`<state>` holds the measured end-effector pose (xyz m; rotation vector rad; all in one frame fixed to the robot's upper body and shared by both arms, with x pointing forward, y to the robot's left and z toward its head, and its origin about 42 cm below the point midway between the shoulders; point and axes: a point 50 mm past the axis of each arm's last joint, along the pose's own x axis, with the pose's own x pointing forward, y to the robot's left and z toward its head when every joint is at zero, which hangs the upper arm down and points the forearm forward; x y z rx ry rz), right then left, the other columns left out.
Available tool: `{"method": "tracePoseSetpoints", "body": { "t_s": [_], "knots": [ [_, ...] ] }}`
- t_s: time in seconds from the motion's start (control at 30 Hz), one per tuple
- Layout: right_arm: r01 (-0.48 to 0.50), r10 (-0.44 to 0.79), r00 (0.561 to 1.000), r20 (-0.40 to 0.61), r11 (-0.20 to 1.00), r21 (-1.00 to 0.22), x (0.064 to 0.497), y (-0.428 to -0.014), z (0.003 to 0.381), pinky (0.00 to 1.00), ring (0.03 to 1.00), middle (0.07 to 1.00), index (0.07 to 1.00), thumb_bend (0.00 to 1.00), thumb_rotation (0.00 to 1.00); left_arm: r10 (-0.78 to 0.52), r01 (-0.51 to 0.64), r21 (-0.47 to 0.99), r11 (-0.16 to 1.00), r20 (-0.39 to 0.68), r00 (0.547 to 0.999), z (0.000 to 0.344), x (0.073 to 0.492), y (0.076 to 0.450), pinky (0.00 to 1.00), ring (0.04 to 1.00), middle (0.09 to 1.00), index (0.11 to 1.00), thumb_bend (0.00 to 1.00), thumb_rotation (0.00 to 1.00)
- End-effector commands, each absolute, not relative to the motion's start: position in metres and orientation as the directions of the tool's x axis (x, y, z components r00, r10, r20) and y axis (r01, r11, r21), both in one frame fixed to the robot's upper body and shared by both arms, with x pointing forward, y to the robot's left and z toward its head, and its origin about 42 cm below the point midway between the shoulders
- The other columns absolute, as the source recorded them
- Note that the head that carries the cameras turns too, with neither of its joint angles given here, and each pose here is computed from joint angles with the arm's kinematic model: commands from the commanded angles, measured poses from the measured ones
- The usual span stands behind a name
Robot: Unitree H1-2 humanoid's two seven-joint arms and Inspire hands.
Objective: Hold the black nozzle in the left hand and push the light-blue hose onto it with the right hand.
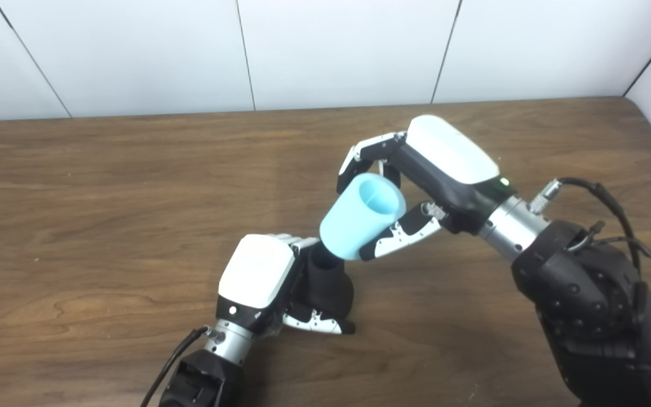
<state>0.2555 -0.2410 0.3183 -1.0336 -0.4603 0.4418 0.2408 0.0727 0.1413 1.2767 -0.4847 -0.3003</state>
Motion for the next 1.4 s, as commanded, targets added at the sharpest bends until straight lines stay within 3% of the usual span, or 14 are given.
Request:
{"method": "tracePoseSetpoints", "body": {
  "t_s": [0.0,1.37],
  "knots": [
    [-0.062,0.554,0.802,0.223,0.449,-0.891,0.255,-0.241,0.328,0.34,0.385,0.516,0.499,0.52,0.0,-0.481,-0.021,0.97,0.243,0.139,0.866,0.132,0.237,0.068,0.44,0.498,0.408,0.503,0.52,0.0],
    [-0.121,0.568,0.796,0.21,0.488,-0.864,0.252,-0.233,0.314,0.31,0.36,0.487,0.521,0.51,0.0,-0.483,-0.023,0.971,0.236,0.137,0.865,0.137,0.234,0.068,0.43,0.497,0.406,0.5,0.52,0.0]
  ]
}}
